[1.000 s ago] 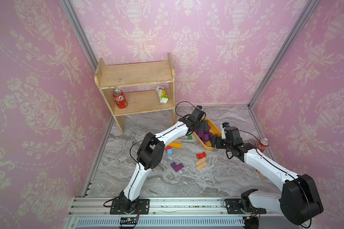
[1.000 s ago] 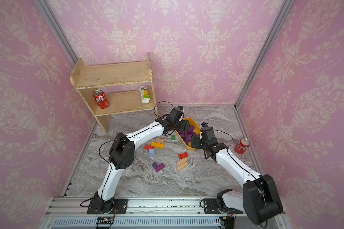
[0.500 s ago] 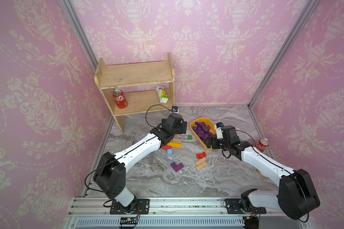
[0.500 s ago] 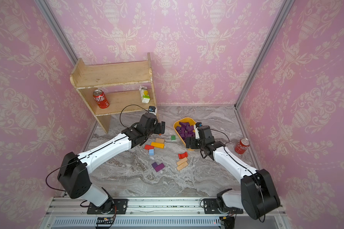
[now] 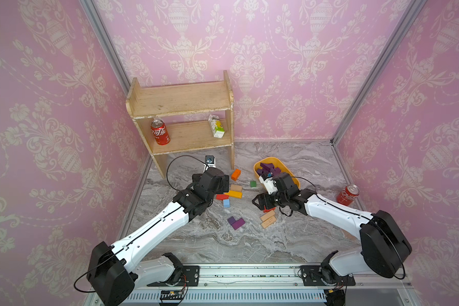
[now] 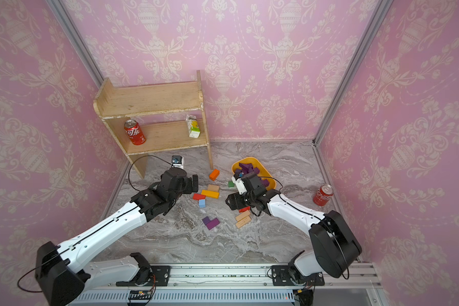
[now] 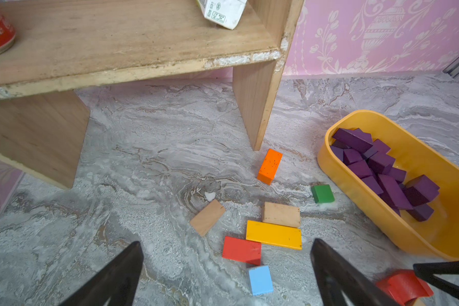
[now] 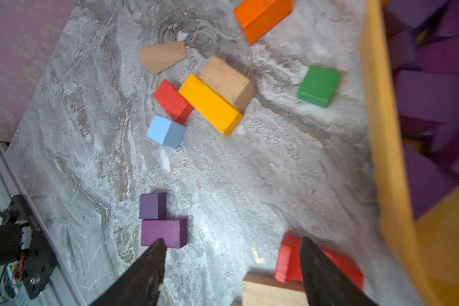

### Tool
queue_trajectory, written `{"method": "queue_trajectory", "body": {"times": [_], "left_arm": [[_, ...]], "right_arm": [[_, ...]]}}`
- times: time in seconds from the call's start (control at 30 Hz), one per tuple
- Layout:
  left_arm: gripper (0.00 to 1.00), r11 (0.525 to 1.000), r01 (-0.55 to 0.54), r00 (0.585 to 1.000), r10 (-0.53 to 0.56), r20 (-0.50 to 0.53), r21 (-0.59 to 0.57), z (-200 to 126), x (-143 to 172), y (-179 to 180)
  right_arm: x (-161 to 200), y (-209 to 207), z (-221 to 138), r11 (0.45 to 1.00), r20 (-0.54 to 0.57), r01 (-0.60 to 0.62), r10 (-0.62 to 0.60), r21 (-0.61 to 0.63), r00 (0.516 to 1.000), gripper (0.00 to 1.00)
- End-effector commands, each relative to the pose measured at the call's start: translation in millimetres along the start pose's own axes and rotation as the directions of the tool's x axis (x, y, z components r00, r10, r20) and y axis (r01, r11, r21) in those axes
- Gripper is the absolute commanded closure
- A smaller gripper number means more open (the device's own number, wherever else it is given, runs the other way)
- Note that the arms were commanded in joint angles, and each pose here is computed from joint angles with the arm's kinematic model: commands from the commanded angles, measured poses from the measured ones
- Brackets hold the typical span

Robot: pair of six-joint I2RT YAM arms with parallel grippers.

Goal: Pick purple bricks into the storage bin
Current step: Pick up the building block from the center of the board.

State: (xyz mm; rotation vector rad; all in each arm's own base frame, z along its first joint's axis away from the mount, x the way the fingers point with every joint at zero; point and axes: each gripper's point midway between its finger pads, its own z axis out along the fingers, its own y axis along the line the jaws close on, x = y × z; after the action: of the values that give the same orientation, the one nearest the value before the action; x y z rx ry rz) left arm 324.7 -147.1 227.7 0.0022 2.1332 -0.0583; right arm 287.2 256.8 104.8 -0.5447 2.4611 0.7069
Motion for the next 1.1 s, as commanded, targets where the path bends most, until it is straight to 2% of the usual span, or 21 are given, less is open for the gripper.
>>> {"method": "queue_trajectory", "body": {"times": [0.0,0.13,0.23,0.47,0.73,1.07], "left_arm": [[0.01,0.999,0.011,0.998,-0.014,-0.058,-0.048,-6,27,21],[0.01,0.997,0.031,0.999,-0.032,-0.023,-0.067,-16,27,36],[0.01,0.996,0.045,0.999,-0.045,-0.005,-0.074,-21,25,42],[0.01,0.994,0.066,0.998,-0.063,0.031,-0.086,-27,21,49],[0.01,0.998,0.032,0.998,-0.028,0.062,-0.054,-31,30,52],[0.01,0.996,0.053,0.992,-0.044,0.118,-0.076,-41,38,70]], "right_arm": [[20,29,9,0.993,-0.077,0.069,-0.076,-0.091,0.994,0.23],[46,46,17,0.983,-0.141,0.150,-0.165,-0.107,0.976,0.24],[60,53,22,0.971,-0.189,0.229,-0.239,-0.073,0.952,0.29],[71,72,37,0.944,-0.246,0.319,-0.329,-0.079,0.912,0.38],[61,90,57,0.939,-0.249,0.338,-0.344,-0.070,0.905,0.38],[69,85,89,0.946,-0.337,0.324,-0.314,-0.027,0.888,0.43]]}}
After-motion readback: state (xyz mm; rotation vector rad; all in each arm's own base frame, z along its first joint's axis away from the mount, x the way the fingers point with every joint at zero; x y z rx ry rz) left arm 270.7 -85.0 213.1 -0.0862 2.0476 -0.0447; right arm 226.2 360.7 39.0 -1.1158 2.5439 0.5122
